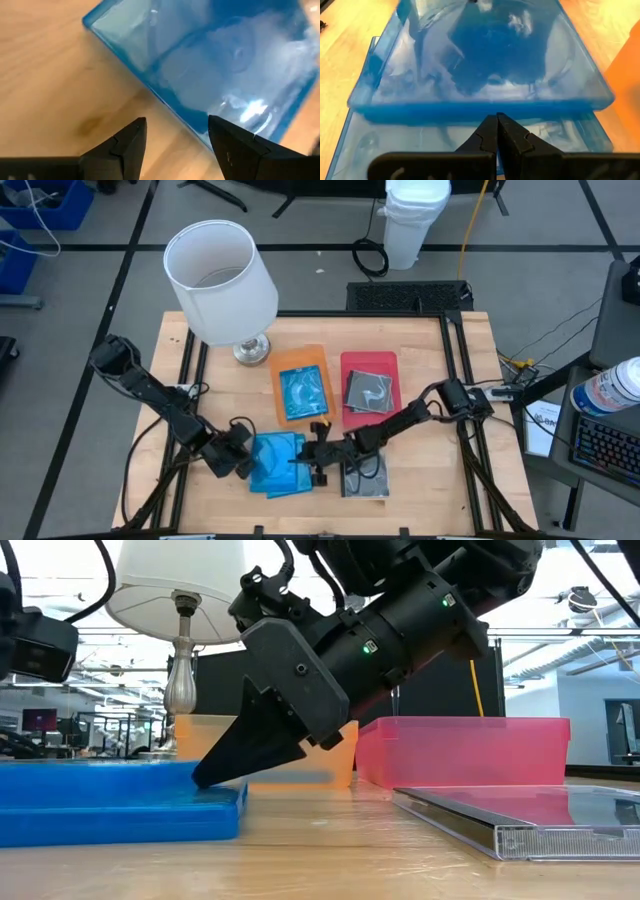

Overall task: Pick & place jewel cases by type
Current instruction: Put the blue CD case into the orange bin

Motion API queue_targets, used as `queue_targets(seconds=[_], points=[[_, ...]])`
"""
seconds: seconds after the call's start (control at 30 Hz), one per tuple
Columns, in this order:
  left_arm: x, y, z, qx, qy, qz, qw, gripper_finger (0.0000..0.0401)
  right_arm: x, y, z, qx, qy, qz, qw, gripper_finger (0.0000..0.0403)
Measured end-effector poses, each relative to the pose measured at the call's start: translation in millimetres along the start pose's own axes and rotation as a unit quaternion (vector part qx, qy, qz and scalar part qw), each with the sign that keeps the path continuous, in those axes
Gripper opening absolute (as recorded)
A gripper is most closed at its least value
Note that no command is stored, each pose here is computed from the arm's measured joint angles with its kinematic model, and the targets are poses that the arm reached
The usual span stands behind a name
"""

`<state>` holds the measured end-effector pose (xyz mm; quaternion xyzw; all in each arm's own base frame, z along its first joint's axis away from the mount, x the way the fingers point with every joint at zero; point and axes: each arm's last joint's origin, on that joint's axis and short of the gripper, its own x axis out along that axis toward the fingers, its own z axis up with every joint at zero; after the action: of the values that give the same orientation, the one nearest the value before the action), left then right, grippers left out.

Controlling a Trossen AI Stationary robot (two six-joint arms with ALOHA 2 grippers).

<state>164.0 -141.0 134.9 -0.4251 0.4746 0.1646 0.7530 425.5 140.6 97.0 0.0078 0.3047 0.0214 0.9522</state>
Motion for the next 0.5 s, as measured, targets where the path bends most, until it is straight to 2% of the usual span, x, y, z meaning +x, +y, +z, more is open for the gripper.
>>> queue_targets(seconds=[0.1,0.5], points=[[-1.2,2.5,0.9,0.002,-0.004,0.025,1.0,0.0213,0.0,0.3,0.2,0.0,-0.001,0.006,1.0,0.0],[6.5,2.6,10.0,0.013,-0.033,0.033,0.999,0.0214,5.7,0.1,-7.0,-0.01,0.004,0.002,1.0,0.0]])
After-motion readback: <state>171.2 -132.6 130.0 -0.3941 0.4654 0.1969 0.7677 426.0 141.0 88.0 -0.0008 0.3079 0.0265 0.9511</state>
